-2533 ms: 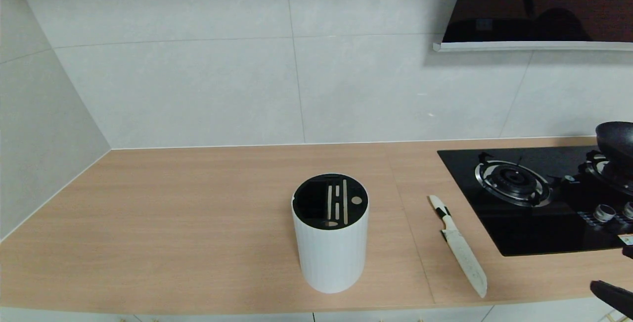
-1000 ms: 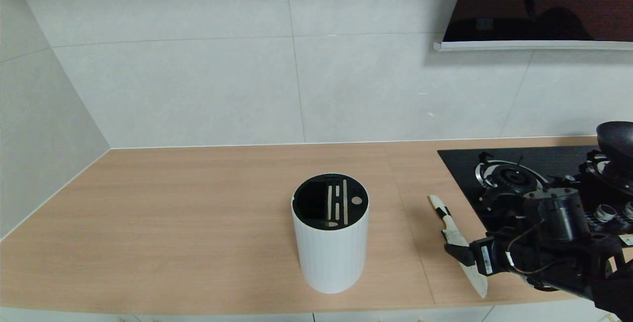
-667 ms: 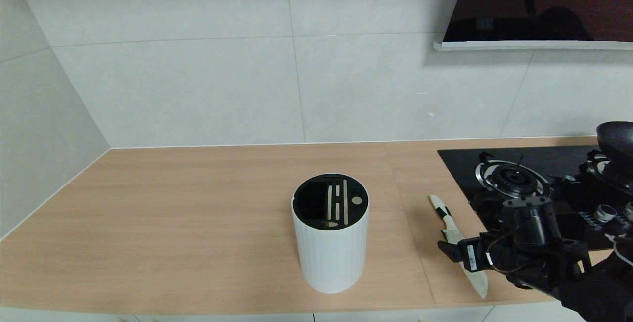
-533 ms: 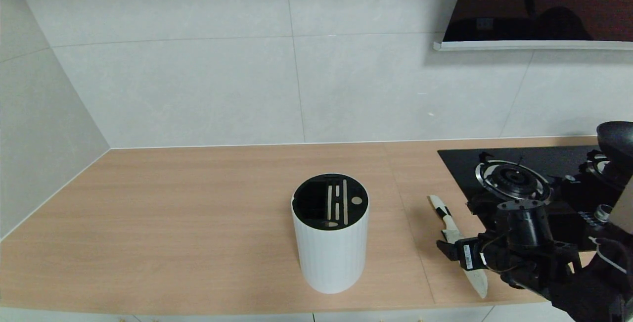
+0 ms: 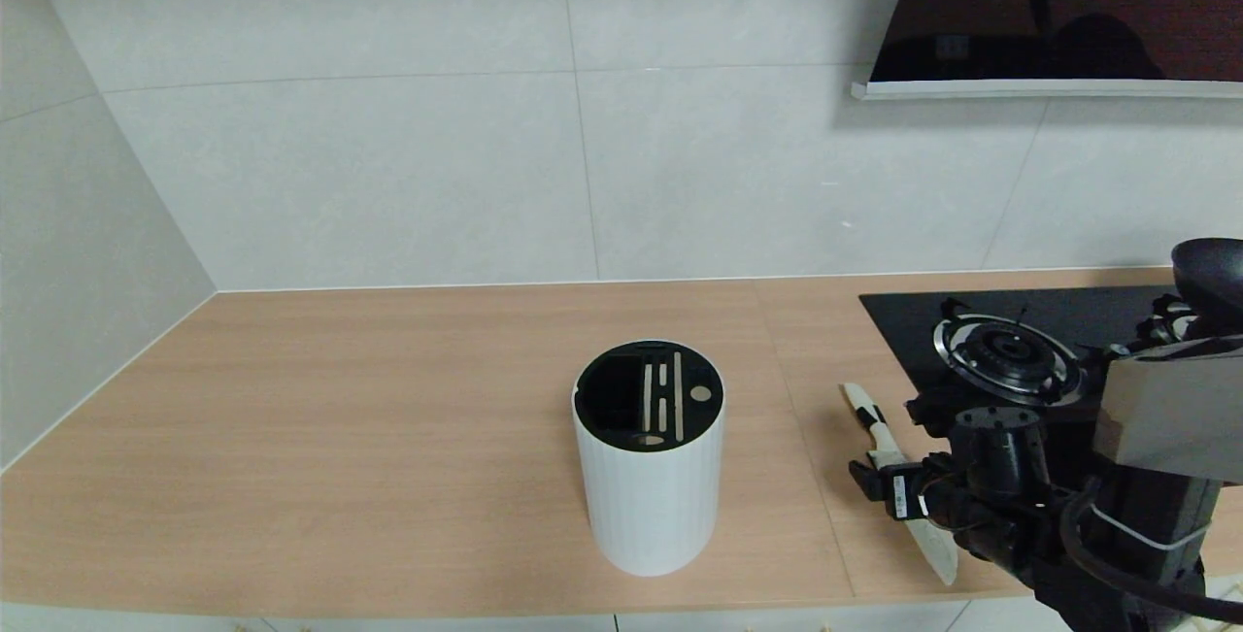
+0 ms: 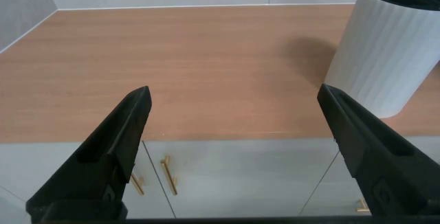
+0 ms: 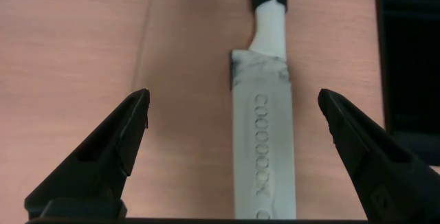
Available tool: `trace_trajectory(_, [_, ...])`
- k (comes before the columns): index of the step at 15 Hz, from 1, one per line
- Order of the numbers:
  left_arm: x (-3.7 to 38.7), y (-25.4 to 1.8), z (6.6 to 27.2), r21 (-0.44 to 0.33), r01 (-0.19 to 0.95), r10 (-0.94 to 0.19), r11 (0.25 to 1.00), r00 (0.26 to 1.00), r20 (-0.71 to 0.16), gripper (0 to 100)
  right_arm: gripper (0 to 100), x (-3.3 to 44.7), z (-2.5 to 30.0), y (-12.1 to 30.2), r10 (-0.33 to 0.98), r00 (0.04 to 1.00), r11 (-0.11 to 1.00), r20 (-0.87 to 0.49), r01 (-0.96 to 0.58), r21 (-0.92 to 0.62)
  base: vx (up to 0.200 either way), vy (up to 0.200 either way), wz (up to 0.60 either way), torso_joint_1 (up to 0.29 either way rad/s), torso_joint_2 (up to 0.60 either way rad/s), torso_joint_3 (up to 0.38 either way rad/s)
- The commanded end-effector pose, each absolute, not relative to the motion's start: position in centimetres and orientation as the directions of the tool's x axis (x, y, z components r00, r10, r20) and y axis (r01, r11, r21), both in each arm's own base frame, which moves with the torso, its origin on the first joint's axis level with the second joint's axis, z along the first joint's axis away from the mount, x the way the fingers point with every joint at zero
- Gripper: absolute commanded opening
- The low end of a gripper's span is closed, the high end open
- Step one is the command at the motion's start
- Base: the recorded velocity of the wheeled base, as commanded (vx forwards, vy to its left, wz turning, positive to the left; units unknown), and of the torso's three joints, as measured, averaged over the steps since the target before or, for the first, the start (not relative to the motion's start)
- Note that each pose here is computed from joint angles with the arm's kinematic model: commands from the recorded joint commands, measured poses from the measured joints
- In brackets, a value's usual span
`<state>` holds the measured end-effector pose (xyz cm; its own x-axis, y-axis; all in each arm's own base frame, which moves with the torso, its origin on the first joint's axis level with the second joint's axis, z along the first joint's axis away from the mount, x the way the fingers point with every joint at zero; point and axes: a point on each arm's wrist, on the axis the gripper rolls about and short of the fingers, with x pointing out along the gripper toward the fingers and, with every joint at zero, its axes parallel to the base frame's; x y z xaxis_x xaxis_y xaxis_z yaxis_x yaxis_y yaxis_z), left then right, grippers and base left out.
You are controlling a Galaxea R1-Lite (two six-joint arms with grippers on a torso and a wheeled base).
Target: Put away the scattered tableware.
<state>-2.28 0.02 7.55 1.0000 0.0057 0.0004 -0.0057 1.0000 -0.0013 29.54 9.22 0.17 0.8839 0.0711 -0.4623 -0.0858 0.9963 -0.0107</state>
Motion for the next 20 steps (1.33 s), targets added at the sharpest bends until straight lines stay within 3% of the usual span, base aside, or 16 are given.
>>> trace_trajectory(1, [-2.3, 0.0, 7.6, -0.002, -0.006, 0.006, 1.000, 1.000, 0.000, 100, 100, 29.9, -1.6, 8.8, 0.052, 0.873, 0.997, -0.485, -0.071, -0.020, 0.000, 0.000, 0.00, 0.000, 0.00, 0.000])
trace_trajectory(20, [-2.3, 0.0, 7.6, -0.002, -0.006, 0.006, 1.000, 1.000, 0.000, 100, 100, 31.9, -3.4, 8.4, -0.003, 0.892, 1.000, -0.452, -0.011, -0.028, 0.000, 0.000, 0.00, 0.000, 0.00, 0.000])
